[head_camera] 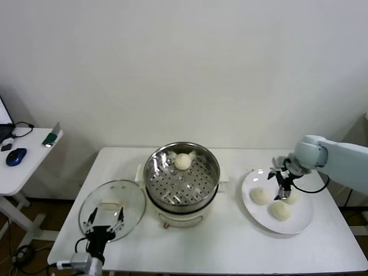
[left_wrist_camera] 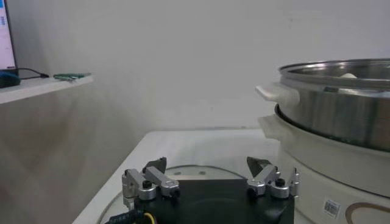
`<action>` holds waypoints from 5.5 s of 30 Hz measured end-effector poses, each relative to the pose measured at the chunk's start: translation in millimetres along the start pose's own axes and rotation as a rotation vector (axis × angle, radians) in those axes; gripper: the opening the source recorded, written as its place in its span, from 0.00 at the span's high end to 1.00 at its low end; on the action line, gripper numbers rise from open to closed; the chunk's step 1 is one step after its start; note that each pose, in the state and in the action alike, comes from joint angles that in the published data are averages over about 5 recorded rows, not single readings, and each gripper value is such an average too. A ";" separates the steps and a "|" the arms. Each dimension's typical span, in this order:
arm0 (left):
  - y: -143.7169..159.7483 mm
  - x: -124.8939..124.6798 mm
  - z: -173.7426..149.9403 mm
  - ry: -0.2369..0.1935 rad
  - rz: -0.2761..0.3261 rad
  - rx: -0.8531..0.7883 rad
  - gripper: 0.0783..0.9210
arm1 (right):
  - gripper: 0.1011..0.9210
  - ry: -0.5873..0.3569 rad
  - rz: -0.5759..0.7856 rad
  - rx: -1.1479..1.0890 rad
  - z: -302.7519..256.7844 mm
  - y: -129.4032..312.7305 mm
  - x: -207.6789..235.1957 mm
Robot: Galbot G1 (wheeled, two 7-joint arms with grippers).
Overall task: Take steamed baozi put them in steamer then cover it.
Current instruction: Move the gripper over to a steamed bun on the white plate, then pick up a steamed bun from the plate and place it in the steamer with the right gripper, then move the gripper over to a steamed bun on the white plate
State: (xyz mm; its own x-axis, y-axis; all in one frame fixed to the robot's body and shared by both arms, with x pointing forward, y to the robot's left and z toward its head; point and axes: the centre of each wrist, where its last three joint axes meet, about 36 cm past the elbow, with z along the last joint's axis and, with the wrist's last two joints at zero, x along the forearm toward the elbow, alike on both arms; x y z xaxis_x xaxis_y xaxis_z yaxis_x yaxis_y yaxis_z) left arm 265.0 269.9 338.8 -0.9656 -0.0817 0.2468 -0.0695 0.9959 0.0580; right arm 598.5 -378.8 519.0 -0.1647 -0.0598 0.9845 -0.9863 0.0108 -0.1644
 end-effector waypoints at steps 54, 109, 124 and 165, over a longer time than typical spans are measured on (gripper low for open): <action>-0.5 -1.2 0.4 0.004 -0.005 -0.005 0.12 | 0.35 -0.036 -0.013 -0.096 -17.5 -20.4 -58.3; 5.9 1.4 -11.2 -0.033 -0.021 -0.017 0.12 | 0.35 -0.181 0.060 0.278 -390.1 -40.7 77.0; 6.5 1.1 -11.5 -0.032 -0.019 -0.016 0.12 | 0.27 -0.144 0.062 0.305 -412.2 -36.4 38.1; 6.0 0.3 -14.2 -0.033 -0.020 -0.021 0.12 | 0.12 -0.028 -0.007 0.124 -32.6 -28.5 86.5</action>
State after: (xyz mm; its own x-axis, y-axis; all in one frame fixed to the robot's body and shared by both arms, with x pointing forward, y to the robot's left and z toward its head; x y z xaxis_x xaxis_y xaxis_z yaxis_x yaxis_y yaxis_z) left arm 267.8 275.3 352.9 -0.9718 -0.1002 0.2133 -0.0841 0.9930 0.0831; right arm 612.4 -351.8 610.9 -0.1563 -0.0872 0.9838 -0.9797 -0.1127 -0.1657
